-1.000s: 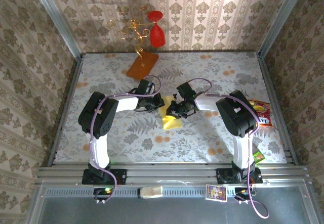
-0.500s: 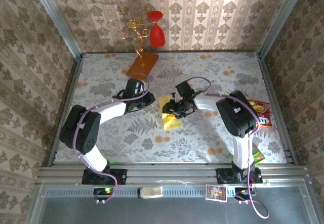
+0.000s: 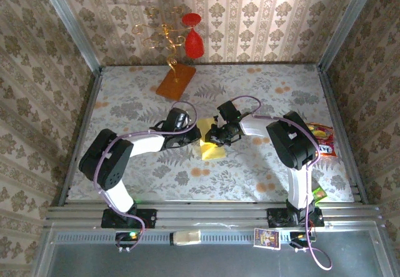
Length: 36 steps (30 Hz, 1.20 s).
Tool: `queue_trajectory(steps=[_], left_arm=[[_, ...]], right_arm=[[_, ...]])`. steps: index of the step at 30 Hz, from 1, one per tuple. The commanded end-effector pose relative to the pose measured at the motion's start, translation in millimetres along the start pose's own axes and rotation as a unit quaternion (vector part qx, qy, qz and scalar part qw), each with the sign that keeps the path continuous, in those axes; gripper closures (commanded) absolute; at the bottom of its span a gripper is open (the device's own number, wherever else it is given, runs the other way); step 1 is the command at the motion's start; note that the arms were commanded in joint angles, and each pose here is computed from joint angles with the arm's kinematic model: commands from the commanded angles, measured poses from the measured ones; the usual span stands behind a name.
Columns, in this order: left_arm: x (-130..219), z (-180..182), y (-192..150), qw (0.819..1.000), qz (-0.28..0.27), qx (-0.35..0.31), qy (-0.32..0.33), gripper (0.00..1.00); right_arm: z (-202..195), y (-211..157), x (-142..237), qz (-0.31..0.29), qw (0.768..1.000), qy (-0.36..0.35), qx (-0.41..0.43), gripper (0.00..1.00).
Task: Fold a paper plane with a square sheet of paper (pick it up from the middle)
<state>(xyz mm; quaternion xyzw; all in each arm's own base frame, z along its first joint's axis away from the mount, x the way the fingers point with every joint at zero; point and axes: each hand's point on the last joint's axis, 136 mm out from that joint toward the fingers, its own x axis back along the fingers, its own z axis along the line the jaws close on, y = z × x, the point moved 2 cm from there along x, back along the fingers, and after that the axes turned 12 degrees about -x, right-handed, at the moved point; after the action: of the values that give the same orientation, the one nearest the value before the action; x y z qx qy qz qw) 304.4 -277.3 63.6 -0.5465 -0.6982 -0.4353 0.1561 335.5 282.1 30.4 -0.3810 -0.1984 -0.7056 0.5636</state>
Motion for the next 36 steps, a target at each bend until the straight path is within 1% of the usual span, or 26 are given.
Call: queue_trajectory(steps=[1, 4, 12, 18, 23, 26, 29, 32, 36], left_arm=[[-7.3, -7.8, -4.2, 0.999, 0.026, -0.017, -0.018, 1.00], [-11.0, -9.4, -6.4, 0.999, 0.033, -0.017, -0.024, 1.00], [-16.1, -5.1, -6.1, 0.999, 0.036, -0.015, -0.016, 1.00], [-22.4, -1.6, -11.7, 0.999, 0.050, -0.015, -0.016, 1.00], [-23.5, 10.5, -16.2, 0.998, 0.058, -0.009, 0.012, 1.00], [-23.5, 20.4, -21.1, 0.997, 0.071, -0.006, 0.035, 1.00], [-25.3, 28.6, -31.3, 0.995, 0.090, -0.001, 0.044, 1.00], [-26.6, 40.7, -44.4, 0.993, 0.104, 0.012, 0.055, 1.00], [-24.9, 49.0, -52.3, 0.991, 0.115, 0.017, 0.067, 1.00]], right_arm=[[-44.4, -5.1, -11.1, 0.006, 0.997, -0.072, -0.039, 0.86], [-44.8, -5.1, -11.7, 0.007, 0.997, -0.073, -0.039, 0.88], [-43.6, -4.6, -11.3, 0.008, 0.997, -0.070, -0.038, 0.88], [-42.3, -3.4, -10.2, 0.007, 0.997, -0.068, -0.037, 0.89], [-39.6, -2.5, -8.6, 0.008, 0.997, -0.062, -0.034, 0.89], [-31.0, -1.3, -4.5, 0.008, 0.999, -0.047, -0.025, 0.89], [-8.6, -1.9, 4.6, 0.013, 1.000, -0.005, -0.008, 0.89], [10.5, -1.2, 14.7, 0.002, 0.999, 0.035, 0.005, 0.89], [10.4, 2.6, 20.9, -0.018, 0.999, 0.032, 0.013, 0.88]])
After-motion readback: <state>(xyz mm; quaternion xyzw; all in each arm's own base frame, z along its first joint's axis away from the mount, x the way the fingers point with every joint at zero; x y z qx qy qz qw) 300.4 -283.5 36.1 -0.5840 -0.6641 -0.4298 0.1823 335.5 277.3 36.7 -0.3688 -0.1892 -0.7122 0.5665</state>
